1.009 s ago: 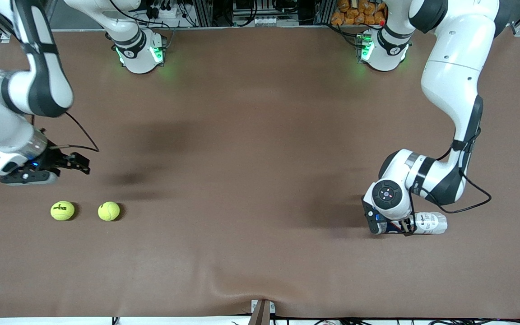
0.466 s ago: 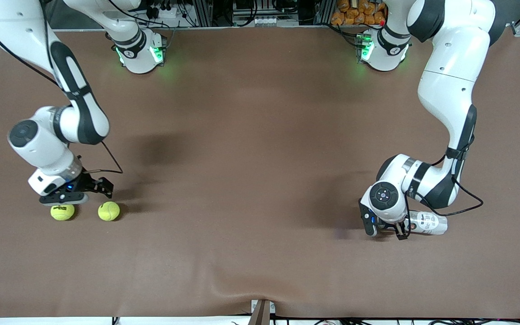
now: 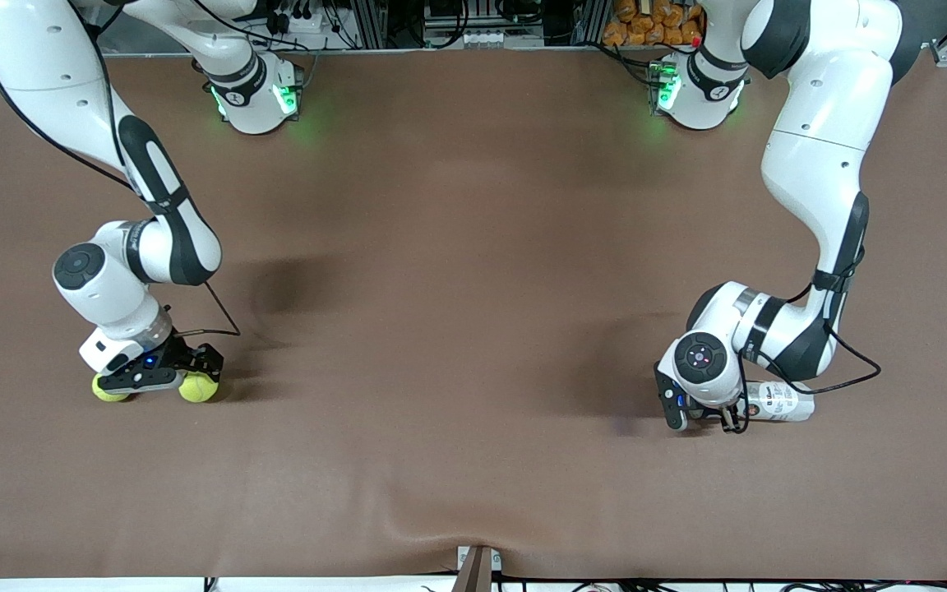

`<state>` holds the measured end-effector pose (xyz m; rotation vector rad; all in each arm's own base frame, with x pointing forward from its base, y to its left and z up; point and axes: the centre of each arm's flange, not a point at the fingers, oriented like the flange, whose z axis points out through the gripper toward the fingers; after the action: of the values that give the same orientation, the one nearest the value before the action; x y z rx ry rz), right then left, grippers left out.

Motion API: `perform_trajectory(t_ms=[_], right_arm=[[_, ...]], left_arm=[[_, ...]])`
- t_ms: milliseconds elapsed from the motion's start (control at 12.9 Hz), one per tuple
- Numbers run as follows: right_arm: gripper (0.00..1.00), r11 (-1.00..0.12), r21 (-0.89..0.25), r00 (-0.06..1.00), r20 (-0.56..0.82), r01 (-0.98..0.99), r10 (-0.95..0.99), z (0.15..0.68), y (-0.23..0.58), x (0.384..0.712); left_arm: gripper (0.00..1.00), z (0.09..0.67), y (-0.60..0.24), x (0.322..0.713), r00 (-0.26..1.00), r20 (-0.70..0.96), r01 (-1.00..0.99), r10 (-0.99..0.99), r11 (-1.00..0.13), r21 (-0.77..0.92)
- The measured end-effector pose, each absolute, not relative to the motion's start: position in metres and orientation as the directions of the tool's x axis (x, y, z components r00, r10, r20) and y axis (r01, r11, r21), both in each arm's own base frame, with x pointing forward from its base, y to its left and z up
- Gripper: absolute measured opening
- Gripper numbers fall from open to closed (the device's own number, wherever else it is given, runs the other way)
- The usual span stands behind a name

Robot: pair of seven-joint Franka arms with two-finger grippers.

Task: Insert tennis ball vertically with right arm
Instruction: 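Grasp the can with the left gripper while the right gripper grasps a ball, then lift the can upright with the left gripper while the right gripper lifts the ball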

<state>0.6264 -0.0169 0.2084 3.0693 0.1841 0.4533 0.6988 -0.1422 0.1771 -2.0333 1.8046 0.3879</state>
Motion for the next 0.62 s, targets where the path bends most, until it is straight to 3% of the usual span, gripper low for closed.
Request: perform_trajectory(t_ms=[233,388,466,621], right_arm=[[1.0,-0.993,0.051,0.952,0.283,0.111,0.121,0.193,-0.017,0.629],[1.0,-0.993,0.051,0.953,0.279,0.11,0.119,0.186,-0.017,0.63],[0.91,-0.993,0.05,0.953,0.28,0.108,0.118,0.185,-0.017,0.631],[0.69,-0.993,0.051,0.951,0.286,0.106,0.116,0.187,-0.017,0.633]], left_arm=[[0.68,0.178,-0.142,0.7,0.126,-0.453,-0.99,-0.882,-0.087,-0.107],[0.6,0.182,-0.148,0.702,0.123,-0.444,-0.99,-0.888,-0.078,-0.117],[0.52,0.187,-0.154,0.703,0.12,-0.434,-0.989,-0.893,-0.073,-0.125],[0.52,0.199,-0.174,0.703,0.111,-0.399,-0.989,-0.91,-0.061,-0.136]])
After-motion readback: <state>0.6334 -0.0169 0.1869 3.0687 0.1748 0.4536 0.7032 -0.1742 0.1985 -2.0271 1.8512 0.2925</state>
